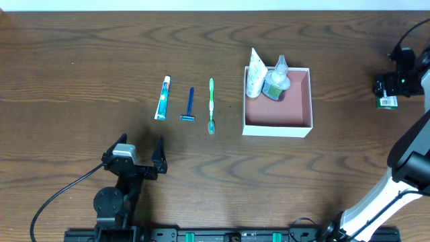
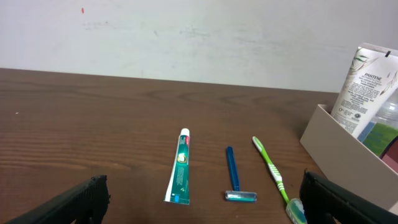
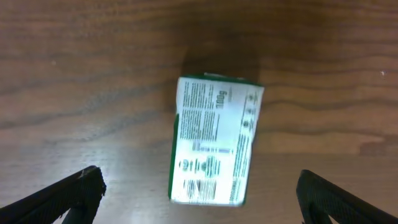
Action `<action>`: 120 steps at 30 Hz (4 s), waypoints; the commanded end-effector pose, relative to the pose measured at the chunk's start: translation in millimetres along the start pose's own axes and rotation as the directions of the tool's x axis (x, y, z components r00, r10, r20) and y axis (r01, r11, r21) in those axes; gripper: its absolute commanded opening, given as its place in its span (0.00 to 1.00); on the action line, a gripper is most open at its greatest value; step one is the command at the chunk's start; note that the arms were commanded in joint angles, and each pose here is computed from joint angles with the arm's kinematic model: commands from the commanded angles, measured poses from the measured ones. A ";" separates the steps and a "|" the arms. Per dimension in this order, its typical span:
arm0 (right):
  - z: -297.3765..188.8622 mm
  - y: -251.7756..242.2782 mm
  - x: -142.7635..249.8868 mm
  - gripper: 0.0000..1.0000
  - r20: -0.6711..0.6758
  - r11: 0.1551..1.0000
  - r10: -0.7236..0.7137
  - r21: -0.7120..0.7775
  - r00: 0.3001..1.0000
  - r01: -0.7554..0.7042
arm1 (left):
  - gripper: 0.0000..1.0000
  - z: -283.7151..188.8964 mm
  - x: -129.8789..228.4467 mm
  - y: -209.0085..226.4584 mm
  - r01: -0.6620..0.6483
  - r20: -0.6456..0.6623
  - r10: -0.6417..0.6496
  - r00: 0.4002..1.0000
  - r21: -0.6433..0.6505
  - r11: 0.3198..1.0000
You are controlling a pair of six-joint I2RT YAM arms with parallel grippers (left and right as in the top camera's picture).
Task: Pack container
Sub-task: 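Move the right gripper to the green soap box and grasp it, then carry the soap box into the container and drop it inside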
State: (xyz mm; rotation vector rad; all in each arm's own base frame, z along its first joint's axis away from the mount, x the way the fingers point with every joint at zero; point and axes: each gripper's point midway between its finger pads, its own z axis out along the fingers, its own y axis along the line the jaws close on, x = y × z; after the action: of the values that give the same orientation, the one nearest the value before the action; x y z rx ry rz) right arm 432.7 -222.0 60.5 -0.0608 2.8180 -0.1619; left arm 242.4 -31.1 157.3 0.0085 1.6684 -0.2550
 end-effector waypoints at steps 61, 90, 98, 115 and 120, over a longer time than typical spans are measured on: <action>65.7 1.8 31.2 0.84 -0.020 0.992 0.053 -0.110 0.998 -0.055 | 0.98 1.1 15.8 1.2 0.009 -0.044 -0.009 0.999 0.003 1.000; -136.5 93.5 -100.1 0.34 0.211 0.934 0.143 -0.352 0.967 -0.061 | 0.98 1.1 15.8 1.2 0.009 -0.044 -0.009 0.999 0.003 1.000; -160.0 191.0 -89.1 0.36 0.099 0.914 0.055 -0.406 0.993 -0.010 | 0.98 1.1 15.8 1.2 0.009 -0.044 -0.009 0.999 0.003 1.000; -169.7 259.8 -12.3 0.35 -0.222 0.915 -0.119 -0.402 0.968 0.021 | 0.98 1.1 15.8 1.2 0.009 -0.044 -0.009 0.999 0.003 1.000; -173.1 272.7 -2.7 0.33 -0.251 0.911 -0.159 -0.410 0.955 0.043 | 0.98 1.1 15.8 1.2 0.009 -0.044 -0.009 0.999 0.003 1.000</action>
State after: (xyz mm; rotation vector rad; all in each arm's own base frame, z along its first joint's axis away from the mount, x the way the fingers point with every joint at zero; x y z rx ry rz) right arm 377.2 55.5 190.1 -0.2354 3.0915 0.4229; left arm 242.4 -31.0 157.3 0.0082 1.6684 -0.2547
